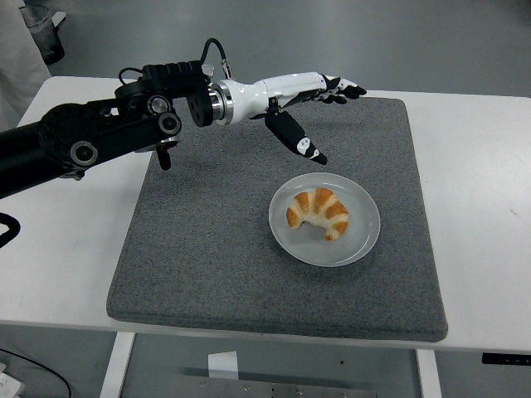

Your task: Place the bread on the plate

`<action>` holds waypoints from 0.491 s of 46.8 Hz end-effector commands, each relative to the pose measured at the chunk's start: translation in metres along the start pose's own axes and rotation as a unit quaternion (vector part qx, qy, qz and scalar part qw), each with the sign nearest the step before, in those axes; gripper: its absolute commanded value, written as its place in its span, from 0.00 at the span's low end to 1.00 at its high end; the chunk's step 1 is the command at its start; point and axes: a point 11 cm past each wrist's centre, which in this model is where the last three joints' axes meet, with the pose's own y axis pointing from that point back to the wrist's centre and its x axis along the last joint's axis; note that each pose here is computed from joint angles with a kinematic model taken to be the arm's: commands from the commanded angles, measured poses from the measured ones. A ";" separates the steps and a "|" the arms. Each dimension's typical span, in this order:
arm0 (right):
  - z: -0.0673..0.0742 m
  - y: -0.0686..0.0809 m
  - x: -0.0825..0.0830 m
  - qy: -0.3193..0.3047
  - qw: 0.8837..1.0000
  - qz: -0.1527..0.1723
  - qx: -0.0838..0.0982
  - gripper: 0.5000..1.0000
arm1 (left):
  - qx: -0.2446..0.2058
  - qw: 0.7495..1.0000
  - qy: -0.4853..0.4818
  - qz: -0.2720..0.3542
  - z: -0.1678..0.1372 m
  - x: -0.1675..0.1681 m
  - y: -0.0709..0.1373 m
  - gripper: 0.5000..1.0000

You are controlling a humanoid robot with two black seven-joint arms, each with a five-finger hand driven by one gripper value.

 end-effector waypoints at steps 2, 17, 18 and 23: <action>0.000 0.000 0.000 0.001 1.000 0.000 0.000 0.86 | -0.006 0.999 0.023 0.023 0.005 0.022 0.014 1.00; 0.000 0.000 0.000 0.001 1.000 0.000 0.000 0.86 | -0.014 0.979 0.162 0.122 -0.010 0.089 0.072 1.00; 0.000 0.000 0.000 0.000 1.000 0.000 0.000 0.86 | -0.013 0.977 0.172 0.129 -0.013 0.093 0.077 1.00; 0.000 0.000 0.000 0.001 1.000 0.000 0.000 0.86 | -0.008 0.959 0.228 0.166 -0.030 0.109 0.098 1.00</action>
